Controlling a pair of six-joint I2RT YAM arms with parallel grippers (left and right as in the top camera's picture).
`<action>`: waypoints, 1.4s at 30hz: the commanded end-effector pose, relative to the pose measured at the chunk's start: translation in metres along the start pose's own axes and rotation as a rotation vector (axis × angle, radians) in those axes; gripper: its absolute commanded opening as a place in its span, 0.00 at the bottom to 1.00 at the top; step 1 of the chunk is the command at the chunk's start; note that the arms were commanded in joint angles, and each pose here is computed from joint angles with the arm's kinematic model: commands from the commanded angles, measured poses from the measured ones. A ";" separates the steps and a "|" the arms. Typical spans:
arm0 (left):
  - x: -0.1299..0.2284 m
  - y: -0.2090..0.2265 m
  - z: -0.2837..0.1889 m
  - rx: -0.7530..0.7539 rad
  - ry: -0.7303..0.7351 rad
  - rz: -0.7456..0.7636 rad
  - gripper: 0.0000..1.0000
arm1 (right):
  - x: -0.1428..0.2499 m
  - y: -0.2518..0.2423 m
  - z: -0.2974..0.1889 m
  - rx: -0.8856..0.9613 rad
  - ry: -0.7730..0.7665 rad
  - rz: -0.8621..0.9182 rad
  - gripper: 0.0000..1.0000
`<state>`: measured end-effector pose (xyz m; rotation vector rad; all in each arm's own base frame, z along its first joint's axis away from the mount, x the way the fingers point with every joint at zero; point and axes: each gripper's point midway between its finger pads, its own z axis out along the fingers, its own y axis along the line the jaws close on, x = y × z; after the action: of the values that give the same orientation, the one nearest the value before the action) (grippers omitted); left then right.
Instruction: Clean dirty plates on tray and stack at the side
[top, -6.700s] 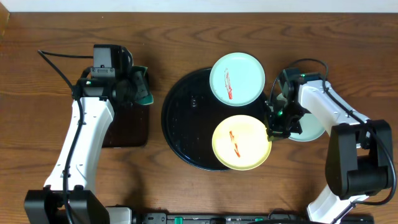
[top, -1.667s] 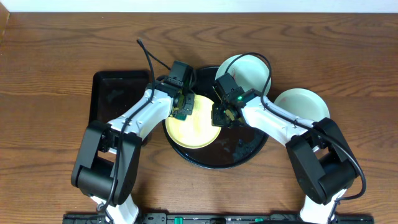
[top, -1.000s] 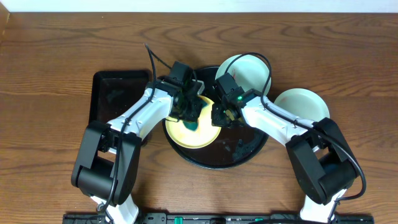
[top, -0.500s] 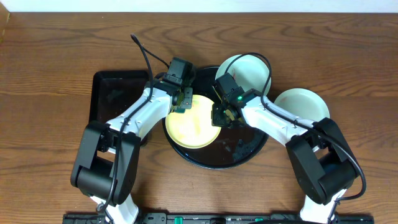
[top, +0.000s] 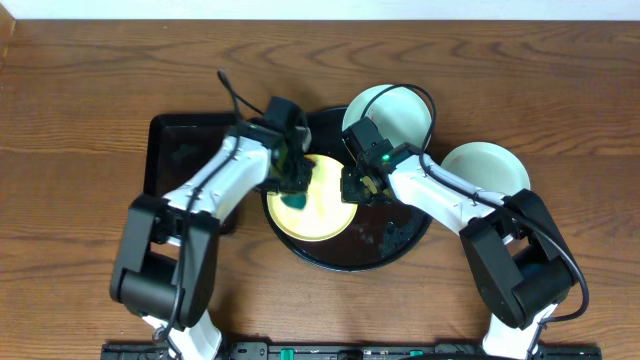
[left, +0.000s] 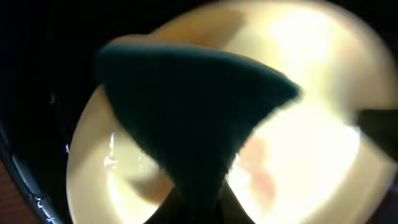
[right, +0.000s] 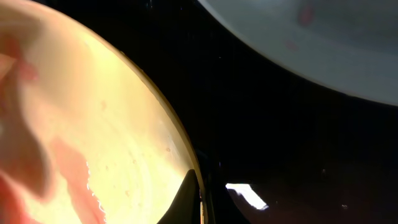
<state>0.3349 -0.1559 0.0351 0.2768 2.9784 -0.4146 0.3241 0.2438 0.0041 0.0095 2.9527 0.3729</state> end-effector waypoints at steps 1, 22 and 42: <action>-0.051 -0.017 -0.073 0.189 -0.206 0.010 0.07 | 0.010 -0.006 0.010 0.026 0.034 -0.017 0.01; -0.051 0.085 -0.148 -0.055 -0.364 -0.296 0.07 | -0.053 -0.022 -0.147 0.303 -0.430 -0.274 0.01; -0.050 0.085 -0.147 -0.055 -0.360 -0.297 0.08 | -0.044 0.010 -0.244 0.810 -0.821 -0.571 0.01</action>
<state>0.3882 -0.0464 0.1649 -0.2017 2.6581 -0.3813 0.3310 0.2009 0.2119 -0.4856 2.1187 -0.5591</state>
